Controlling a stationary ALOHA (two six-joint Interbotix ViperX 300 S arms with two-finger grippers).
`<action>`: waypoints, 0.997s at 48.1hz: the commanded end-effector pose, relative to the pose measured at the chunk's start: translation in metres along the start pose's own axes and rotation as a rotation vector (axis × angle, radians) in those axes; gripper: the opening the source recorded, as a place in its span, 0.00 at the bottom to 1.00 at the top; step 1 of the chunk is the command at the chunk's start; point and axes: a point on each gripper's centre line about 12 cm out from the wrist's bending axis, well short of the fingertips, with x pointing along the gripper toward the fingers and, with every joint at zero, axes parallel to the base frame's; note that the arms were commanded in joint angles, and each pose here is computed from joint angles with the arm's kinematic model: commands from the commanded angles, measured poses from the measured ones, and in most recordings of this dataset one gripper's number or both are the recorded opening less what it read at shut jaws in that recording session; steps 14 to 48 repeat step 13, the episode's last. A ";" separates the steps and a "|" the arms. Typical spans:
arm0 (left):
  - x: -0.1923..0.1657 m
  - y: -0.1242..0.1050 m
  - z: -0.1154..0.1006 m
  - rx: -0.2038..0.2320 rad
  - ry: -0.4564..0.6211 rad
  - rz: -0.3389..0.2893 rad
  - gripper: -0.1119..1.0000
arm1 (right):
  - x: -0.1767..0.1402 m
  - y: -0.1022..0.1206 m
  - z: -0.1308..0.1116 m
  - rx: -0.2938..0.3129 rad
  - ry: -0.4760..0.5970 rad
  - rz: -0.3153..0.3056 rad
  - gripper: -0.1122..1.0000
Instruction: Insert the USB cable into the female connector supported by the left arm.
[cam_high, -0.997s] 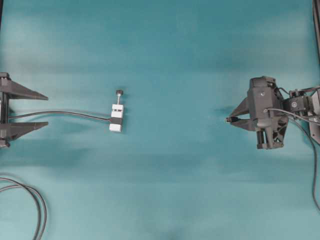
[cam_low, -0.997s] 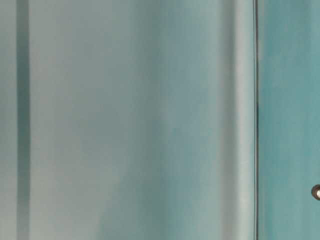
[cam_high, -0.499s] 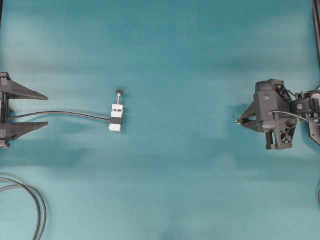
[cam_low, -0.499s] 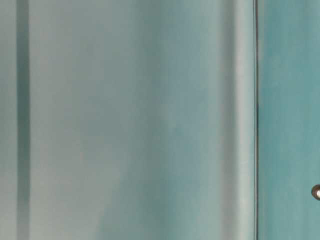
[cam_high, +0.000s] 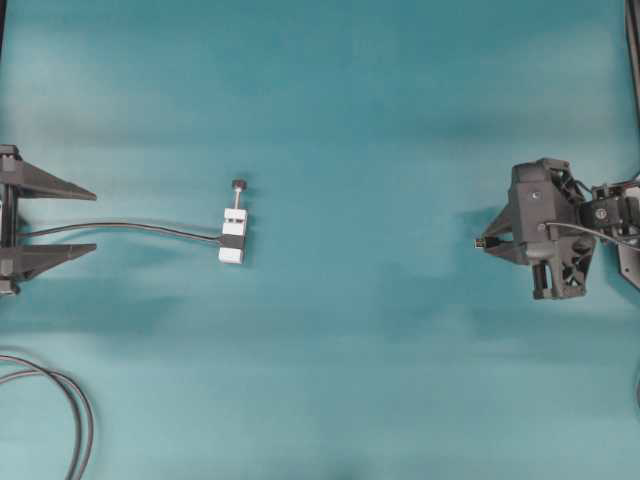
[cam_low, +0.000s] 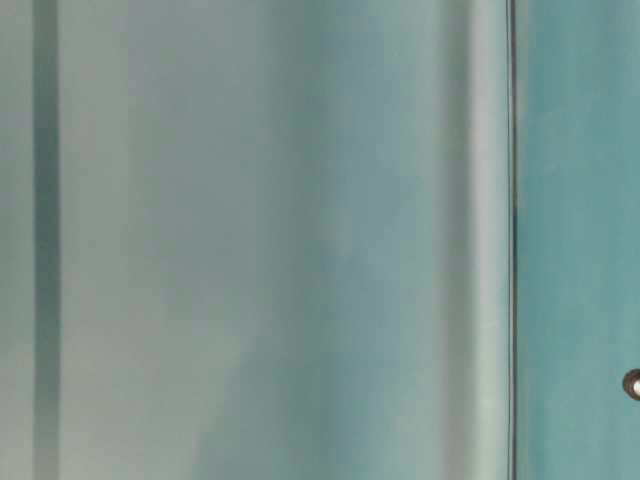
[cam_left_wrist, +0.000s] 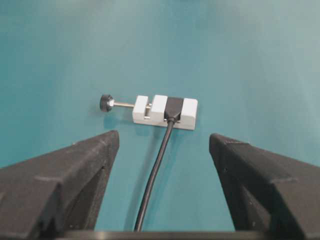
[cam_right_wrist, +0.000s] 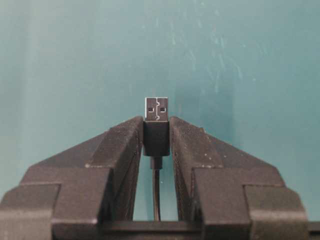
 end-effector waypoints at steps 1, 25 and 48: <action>0.001 0.000 0.005 -0.007 -0.012 0.002 0.87 | -0.001 0.000 0.006 -0.001 -0.023 0.001 0.29; 0.001 0.000 0.005 -0.007 -0.012 0.002 0.87 | -0.001 0.000 0.006 0.000 -0.025 0.000 0.29; 0.001 0.000 0.005 -0.007 -0.012 0.002 0.87 | -0.001 0.000 0.006 0.000 -0.025 0.000 0.29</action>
